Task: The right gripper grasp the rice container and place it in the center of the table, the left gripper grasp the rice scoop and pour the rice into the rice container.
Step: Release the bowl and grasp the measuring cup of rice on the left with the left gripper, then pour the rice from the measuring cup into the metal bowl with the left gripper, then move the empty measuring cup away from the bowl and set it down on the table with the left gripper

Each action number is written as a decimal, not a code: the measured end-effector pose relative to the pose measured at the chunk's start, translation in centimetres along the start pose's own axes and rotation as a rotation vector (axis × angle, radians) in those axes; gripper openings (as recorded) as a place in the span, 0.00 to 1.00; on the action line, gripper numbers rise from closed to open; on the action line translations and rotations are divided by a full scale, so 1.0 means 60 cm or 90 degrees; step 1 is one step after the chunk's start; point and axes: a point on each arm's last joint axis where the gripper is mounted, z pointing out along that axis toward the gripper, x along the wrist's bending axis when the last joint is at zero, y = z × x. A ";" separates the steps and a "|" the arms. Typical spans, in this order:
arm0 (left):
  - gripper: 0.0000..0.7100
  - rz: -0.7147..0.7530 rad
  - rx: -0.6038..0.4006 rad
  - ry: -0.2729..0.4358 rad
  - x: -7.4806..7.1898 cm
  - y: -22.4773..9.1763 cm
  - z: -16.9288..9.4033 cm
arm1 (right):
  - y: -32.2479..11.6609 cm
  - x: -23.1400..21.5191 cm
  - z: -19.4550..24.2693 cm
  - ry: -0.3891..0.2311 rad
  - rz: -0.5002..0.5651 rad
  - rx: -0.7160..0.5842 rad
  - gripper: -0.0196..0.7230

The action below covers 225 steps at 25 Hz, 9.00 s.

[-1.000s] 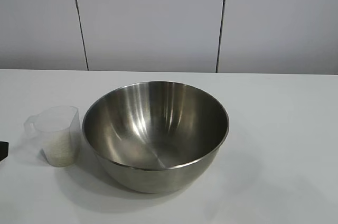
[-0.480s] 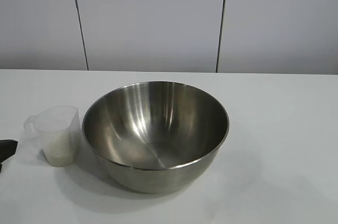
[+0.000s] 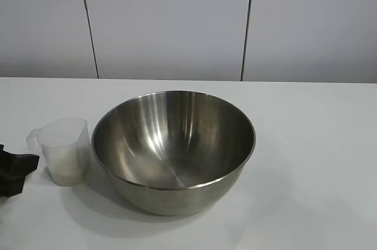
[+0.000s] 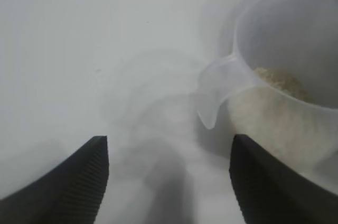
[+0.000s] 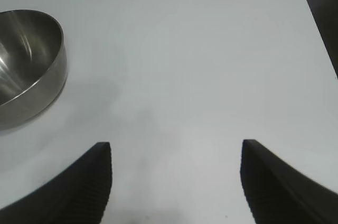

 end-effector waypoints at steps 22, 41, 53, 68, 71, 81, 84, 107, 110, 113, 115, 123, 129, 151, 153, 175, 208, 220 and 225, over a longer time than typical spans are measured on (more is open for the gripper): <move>0.01 -0.003 -0.021 0.000 0.003 0.012 0.013 | 0.000 0.000 0.000 0.000 0.000 0.000 0.66; 0.01 0.240 -0.153 -0.006 -0.034 0.270 -0.101 | 0.000 0.000 0.000 0.000 0.000 0.000 0.66; 0.01 0.604 -0.131 -0.119 -0.166 0.332 -0.122 | 0.000 0.000 0.000 0.000 0.000 0.000 0.66; 0.01 1.034 -0.033 -0.223 -0.269 0.319 -0.036 | 0.000 0.000 0.000 0.000 0.000 0.000 0.66; 0.01 1.151 -0.050 -0.216 -0.284 0.331 -0.042 | 0.000 0.000 0.000 0.000 0.000 0.000 0.66; 0.01 1.399 0.039 -0.133 -0.287 0.336 -0.053 | 0.000 0.000 0.000 0.000 0.000 0.000 0.66; 0.01 1.429 0.058 -0.092 -0.294 0.338 -0.059 | 0.000 0.000 0.000 0.000 0.000 0.000 0.66; 0.01 1.487 0.071 0.049 -0.303 0.357 -0.071 | 0.000 0.000 0.000 0.000 0.000 0.000 0.66; 0.01 1.488 0.070 0.050 -0.303 0.357 -0.071 | 0.000 0.000 0.000 0.000 0.000 0.000 0.66; 0.01 1.498 0.068 0.059 -0.303 0.359 -0.071 | 0.000 0.000 0.000 0.000 0.000 0.000 0.66; 0.01 1.507 0.064 0.067 -0.303 0.361 -0.072 | 0.000 0.000 0.000 0.000 0.000 0.000 0.66; 0.01 1.497 0.026 0.145 -0.304 0.377 -0.073 | 0.000 0.000 0.000 0.000 0.000 0.000 0.66; 0.01 1.451 0.014 0.182 -0.308 0.382 -0.078 | 0.000 0.000 0.000 0.000 0.000 0.000 0.66; 0.01 0.597 -0.071 0.181 -0.214 0.441 -0.086 | 0.000 0.000 0.000 0.000 0.000 0.000 0.66; 0.01 0.457 -0.093 0.173 -0.184 0.455 -0.100 | 0.000 0.000 0.000 0.000 0.000 0.000 0.66; 0.01 -0.178 -0.062 -0.002 0.061 0.334 -0.103 | 0.000 0.000 0.000 0.000 0.000 0.000 0.66; 0.01 -0.020 -0.114 0.016 0.034 0.081 -0.060 | 0.000 0.000 0.000 0.000 0.000 -0.002 0.66; 0.01 -0.001 -0.012 0.013 0.038 0.008 -0.015 | 0.000 0.000 0.000 0.000 0.000 -0.002 0.66; 0.01 0.037 -0.015 0.014 0.038 0.009 -0.015 | 0.000 0.000 0.000 0.000 0.000 -0.002 0.66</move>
